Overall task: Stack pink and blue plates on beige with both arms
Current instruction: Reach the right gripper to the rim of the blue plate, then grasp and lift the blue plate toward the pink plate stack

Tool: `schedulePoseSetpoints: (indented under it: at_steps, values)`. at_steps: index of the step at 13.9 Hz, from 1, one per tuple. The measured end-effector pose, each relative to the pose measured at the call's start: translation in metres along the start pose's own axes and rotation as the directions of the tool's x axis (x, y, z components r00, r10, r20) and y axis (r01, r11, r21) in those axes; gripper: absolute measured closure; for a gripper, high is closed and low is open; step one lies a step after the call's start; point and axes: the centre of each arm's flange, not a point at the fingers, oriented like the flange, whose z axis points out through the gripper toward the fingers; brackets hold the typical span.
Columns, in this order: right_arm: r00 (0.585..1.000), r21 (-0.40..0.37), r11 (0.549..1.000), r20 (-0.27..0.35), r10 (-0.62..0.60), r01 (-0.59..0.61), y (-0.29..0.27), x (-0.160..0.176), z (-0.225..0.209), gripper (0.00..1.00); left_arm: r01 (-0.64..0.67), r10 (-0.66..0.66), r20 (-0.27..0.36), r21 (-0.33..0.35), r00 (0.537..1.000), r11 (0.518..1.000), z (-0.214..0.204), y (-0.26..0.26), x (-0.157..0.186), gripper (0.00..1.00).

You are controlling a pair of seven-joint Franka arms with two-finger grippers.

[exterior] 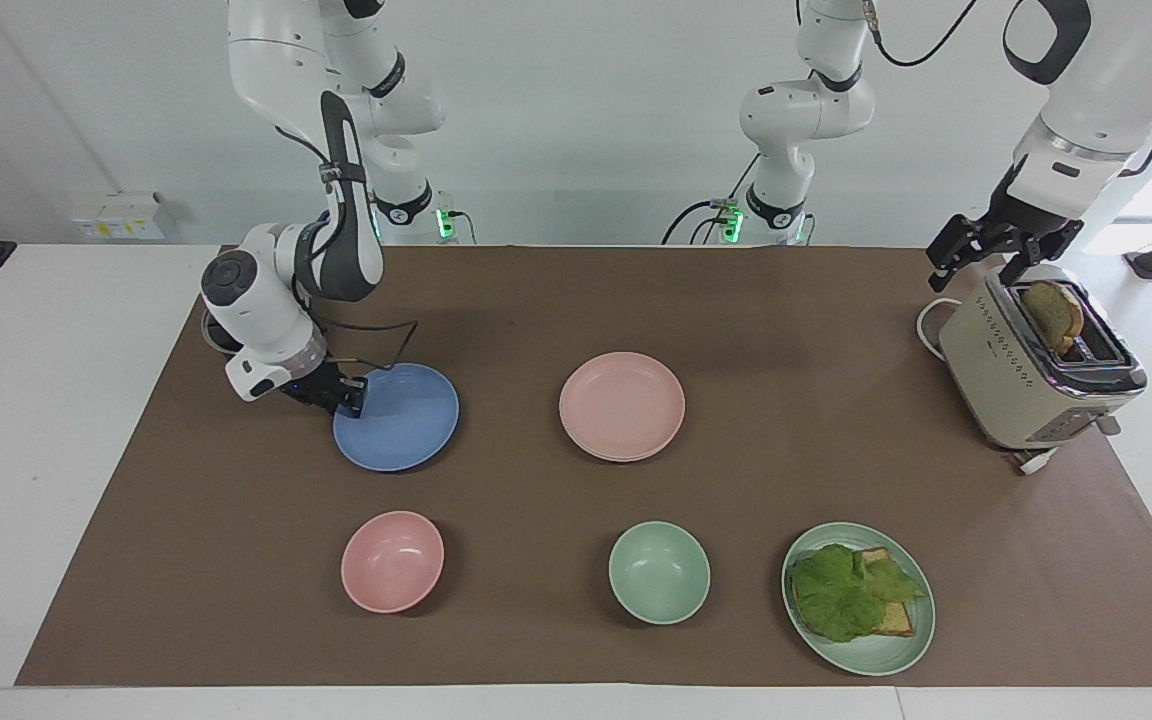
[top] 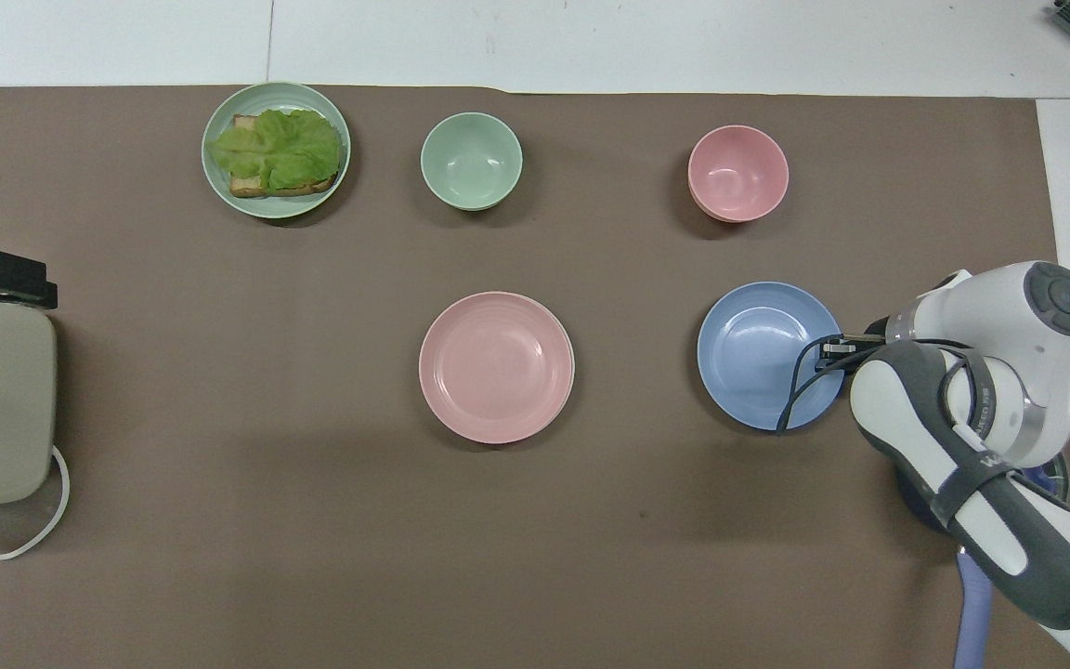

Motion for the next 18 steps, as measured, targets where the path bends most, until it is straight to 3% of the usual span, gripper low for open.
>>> schedulePoseSetpoints:
  at_steps: [2, 6, 12, 18]
  values:
    - [1.000, 0.006, 1.000, -0.009, 0.002, -0.002, -0.001, 0.002, -0.008, 0.87, 0.000, 0.000, 0.000, 0.000, 1.000, 1.000, 0.000, 0.000, 0.000, 0.00]
    - [0.999, 0.023, 0.999, -0.030, -0.028, 0.028, -0.017, 0.009, -0.070, 0.94, 0.000, 0.000, 0.000, 0.000, 1.000, 1.000, 0.000, 0.000, 0.000, 0.00]
    - [0.987, 0.040, 0.987, -0.045, -0.152, 0.154, -0.084, -0.001, -0.161, 0.94, 0.000, 0.000, 0.000, 0.000, 1.000, 1.000, 0.000, 0.000, 0.000, 0.00]
    - [0.985, 0.068, 0.983, -0.055, -0.166, 0.169, -0.165, -0.012, -0.158, 0.94, 0.000, 0.000, 0.000, 0.000, 1.000, 1.000, 0.000, 0.000, 0.000, 0.00]
